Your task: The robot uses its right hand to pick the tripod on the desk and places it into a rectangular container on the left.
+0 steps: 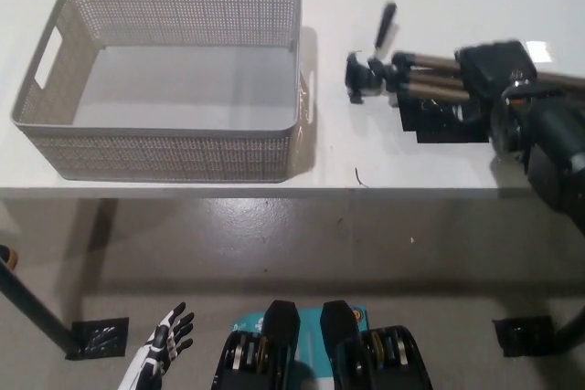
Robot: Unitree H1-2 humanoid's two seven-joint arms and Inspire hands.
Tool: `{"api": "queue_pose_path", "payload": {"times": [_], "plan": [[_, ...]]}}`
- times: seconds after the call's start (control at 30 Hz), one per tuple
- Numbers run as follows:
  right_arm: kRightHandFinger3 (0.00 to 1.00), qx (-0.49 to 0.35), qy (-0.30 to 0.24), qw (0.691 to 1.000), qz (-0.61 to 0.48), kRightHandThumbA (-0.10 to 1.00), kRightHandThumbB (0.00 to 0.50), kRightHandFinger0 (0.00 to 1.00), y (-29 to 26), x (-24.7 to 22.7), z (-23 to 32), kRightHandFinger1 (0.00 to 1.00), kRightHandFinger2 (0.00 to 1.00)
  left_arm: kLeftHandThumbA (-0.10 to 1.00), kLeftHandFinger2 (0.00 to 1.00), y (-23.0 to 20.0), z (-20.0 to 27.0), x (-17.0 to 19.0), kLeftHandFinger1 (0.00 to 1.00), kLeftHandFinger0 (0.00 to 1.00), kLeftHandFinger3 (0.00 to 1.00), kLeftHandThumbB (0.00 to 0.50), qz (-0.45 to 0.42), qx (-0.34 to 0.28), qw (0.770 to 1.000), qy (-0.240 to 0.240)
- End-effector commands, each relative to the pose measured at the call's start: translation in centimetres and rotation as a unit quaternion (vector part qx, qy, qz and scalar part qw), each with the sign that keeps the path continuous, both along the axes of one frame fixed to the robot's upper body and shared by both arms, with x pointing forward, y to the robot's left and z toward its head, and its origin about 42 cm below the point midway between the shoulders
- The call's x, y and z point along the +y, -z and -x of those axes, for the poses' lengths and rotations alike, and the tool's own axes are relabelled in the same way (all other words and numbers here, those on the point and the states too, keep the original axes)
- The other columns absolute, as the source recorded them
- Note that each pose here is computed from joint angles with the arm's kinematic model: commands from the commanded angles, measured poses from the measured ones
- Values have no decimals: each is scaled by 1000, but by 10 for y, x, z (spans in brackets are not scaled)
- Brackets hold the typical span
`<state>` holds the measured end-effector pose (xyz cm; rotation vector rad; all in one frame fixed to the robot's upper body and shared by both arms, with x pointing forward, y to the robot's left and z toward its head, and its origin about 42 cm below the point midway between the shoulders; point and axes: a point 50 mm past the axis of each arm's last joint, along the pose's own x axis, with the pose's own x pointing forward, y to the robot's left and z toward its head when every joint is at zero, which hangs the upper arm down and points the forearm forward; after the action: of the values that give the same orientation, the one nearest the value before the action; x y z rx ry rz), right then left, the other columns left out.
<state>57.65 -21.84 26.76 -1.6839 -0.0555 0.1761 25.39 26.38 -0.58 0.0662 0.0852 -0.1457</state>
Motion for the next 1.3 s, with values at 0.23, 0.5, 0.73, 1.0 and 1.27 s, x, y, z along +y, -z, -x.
{"api": "queue_pose_path", "payload": {"times": [0.23,0.5,0.73,1.0,1.27], "plan": [[899,-328,-182,927,24,-100,281,0,-268,65,31,447,848,1000,1000,-9,-5,3,1000,1000,1000,500,-8,-31,999,21],[1000,-353,-225,908,31,-100,244,0,-283,102,46,441,859,1000,1000,-8,-2,3,1000,1000,1000,500,5,-23,999,22],[424,-337,-255,905,44,-100,321,0,-276,139,49,217,666,1000,1000,-7,-1,3,1000,1000,1000,500,-5,-28,999,21],[463,-289,-302,904,95,-100,375,0,-226,215,53,0,378,1000,1000,-1,5,4,1000,1000,1000,500,-15,-16,1000,16],[464,-233,-316,914,101,-100,362,0,-176,262,48,0,122,1000,1000,0,6,3,1000,1000,1000,500,-14,-14,1000,22]]}}
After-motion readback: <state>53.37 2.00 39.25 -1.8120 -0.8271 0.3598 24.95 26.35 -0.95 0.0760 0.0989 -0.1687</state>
